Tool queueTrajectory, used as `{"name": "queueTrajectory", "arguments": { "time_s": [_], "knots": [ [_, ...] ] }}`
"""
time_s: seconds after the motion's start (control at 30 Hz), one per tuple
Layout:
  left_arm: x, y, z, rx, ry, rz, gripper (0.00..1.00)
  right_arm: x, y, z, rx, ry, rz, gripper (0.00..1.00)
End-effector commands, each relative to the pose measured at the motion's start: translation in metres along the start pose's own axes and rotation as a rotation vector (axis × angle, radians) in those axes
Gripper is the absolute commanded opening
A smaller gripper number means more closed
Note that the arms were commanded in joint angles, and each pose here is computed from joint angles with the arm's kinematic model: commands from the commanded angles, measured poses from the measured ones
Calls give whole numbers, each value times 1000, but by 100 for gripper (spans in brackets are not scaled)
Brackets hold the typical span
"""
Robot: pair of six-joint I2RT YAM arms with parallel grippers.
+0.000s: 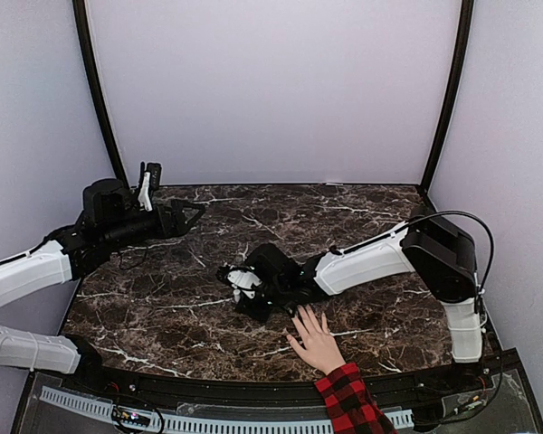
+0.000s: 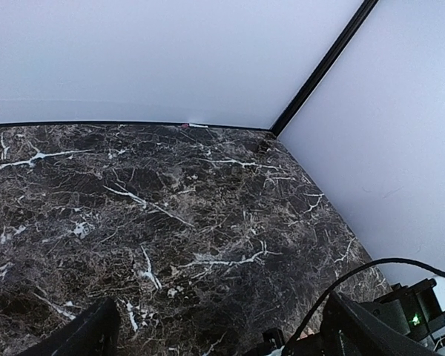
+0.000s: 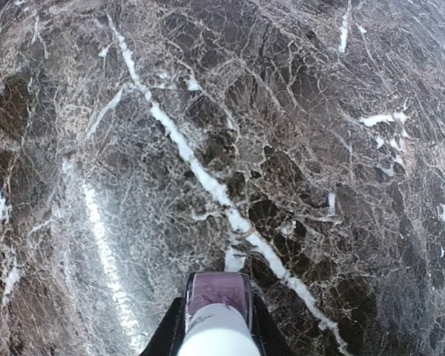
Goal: Paint the nails
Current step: Set down the nail polish bottle at the center of the board, then pick up the nail polish bottle from the center of the board.
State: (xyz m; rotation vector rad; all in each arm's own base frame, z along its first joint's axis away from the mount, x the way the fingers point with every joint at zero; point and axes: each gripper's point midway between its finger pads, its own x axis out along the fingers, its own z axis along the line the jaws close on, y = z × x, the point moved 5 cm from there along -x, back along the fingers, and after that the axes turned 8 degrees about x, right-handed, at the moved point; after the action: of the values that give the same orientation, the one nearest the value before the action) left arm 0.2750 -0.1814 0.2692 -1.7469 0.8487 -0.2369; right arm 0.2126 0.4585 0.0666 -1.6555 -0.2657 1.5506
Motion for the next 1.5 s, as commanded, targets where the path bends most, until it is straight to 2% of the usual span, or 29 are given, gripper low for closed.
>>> {"name": "queueTrajectory", "arguments": {
  "time_s": [0.0, 0.1, 0.3, 0.57, 0.73, 1.07, 1.23, 1.47],
  "knots": [
    [-4, 3, 1, -7, 3, -5, 99, 6, -11, 5, -45, -11, -54, 18],
    [-3, 6, 3, -8, 0, 5, 99, 8, -8, 7, -52, -21, -64, 23],
    [-3, 13, 4, -21, 5, 18, 99, 9, 0, 8, -61, -40, -92, 42],
    [-3, 15, 4, -24, 14, 24, 99, 11, 11, 5, -59, -24, -169, 44],
    [-2, 15, 4, -25, 13, 25, 99, 16, 18, 3, -47, -16, -180, 42],
    [-1, 18, 5, -23, 14, 32, 99, 19, 31, 0, -36, -5, -207, 29],
    [-1, 21, 4, -24, 22, 42, 99, 18, 26, 0, -37, -9, -226, 27],
    [-1, 25, 2, -13, 47, 58, 97, 10, 19, 1, -48, -21, -227, 17]
  ]
}}
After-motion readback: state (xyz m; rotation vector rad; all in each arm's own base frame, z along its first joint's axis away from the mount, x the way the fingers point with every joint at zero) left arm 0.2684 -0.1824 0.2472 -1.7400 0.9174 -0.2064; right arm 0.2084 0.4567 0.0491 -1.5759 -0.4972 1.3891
